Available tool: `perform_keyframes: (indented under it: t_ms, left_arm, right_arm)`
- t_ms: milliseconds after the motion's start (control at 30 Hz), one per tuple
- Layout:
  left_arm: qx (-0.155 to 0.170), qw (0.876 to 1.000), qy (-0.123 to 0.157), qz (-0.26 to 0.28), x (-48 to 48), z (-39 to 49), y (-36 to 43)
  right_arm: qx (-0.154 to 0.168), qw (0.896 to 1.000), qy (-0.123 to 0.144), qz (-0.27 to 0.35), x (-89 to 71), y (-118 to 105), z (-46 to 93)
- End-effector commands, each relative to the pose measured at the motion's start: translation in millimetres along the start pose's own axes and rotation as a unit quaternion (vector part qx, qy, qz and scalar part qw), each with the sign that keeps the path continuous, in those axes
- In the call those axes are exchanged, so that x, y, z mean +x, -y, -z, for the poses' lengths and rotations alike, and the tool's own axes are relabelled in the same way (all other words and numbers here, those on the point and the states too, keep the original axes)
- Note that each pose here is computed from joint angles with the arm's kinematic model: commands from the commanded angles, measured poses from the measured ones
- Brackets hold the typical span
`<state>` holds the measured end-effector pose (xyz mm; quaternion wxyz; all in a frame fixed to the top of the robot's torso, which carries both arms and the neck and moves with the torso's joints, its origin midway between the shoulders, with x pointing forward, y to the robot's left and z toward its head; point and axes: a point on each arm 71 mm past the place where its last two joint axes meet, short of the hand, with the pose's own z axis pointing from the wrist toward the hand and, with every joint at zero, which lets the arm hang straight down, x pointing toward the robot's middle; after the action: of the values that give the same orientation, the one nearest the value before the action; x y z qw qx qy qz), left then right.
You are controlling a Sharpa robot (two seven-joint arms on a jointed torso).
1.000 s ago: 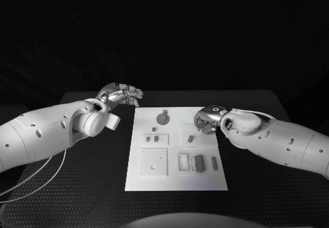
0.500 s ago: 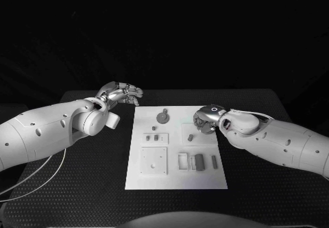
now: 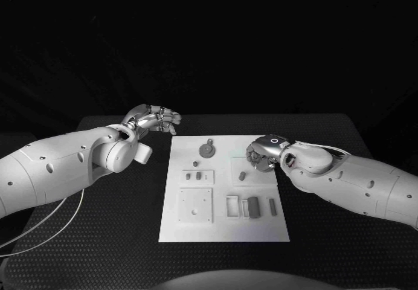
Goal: Assemble the parts on the task board
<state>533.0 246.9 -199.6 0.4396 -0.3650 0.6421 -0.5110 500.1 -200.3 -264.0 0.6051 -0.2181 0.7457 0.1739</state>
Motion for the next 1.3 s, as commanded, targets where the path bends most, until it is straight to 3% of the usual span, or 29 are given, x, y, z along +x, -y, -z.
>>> perform_keyframes:
  t_ms: [33, 367, 767, 1300]
  left_arm:
    - [0.004, 1.000, 0.000, 0.001, -0.8, -0.4, 1.2]
    - [0.003, 1.000, 0.000, 0.001, -0.1, -2.6, 0.9]
    - [0.002, 1.000, 0.000, 0.000, -1.0, -3.5, 0.3]
    - [0.001, 1.000, 0.002, -0.001, -1.5, -5.3, -0.2]
  right_arm:
    - [-0.005, 1.000, -0.007, -0.006, -5.0, -1, -0.1]
    - [-0.006, 1.000, 0.014, -0.024, -28.2, 1, -3.7]
    - [-0.015, 0.997, 0.017, -0.073, -41.6, -4, 2.7]
    - [-0.127, 0.984, 0.022, -0.125, -57.7, -86, -3.5]
